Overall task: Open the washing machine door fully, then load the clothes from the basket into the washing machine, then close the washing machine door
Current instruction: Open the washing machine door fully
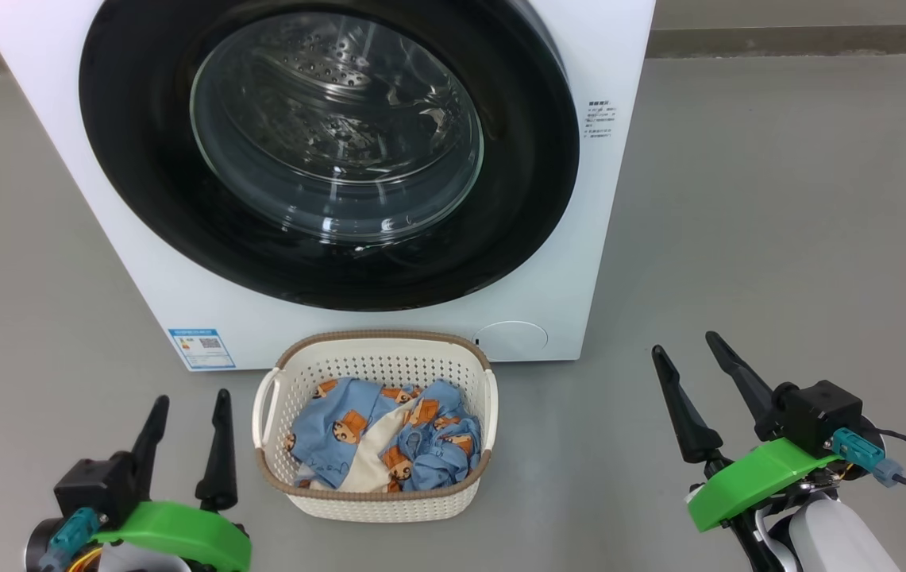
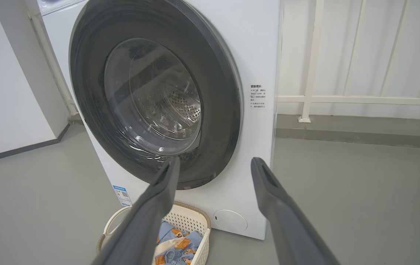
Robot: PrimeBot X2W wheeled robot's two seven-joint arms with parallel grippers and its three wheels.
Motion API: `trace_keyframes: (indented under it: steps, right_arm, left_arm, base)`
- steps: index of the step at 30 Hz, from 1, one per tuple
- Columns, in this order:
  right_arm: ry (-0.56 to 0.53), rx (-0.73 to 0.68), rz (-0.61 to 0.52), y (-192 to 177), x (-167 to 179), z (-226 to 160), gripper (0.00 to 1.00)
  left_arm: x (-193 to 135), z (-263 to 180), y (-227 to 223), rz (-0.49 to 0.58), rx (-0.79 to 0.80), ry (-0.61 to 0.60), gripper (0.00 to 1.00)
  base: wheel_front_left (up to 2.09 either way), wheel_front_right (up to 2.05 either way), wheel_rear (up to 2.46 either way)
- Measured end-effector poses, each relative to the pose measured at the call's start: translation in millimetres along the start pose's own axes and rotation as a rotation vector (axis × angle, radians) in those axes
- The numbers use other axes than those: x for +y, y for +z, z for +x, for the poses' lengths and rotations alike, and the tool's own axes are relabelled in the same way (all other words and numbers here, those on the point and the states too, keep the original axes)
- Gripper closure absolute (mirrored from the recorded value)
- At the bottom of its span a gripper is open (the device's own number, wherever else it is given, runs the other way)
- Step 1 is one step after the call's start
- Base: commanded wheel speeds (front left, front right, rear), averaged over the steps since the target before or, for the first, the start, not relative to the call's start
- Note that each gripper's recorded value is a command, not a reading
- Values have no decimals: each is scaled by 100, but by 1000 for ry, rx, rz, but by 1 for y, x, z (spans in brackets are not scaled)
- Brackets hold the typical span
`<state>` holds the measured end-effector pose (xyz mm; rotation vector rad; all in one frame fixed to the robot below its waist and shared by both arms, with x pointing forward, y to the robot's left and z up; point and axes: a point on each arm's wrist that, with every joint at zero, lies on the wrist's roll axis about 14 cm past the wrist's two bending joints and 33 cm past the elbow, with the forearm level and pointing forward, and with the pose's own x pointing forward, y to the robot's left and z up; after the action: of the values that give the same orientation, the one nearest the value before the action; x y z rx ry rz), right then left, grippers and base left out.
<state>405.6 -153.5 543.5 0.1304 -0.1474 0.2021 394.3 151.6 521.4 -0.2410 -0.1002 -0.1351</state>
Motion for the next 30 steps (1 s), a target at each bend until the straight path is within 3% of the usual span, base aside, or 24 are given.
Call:
trace_keyframes:
  steps: [30]
  right_arm:
    - [-9,19,2,-7,-4,3,0]
  left_arm:
    - [5,-1,-8,8,27,11,0]
  base:
    - [0,0,0]
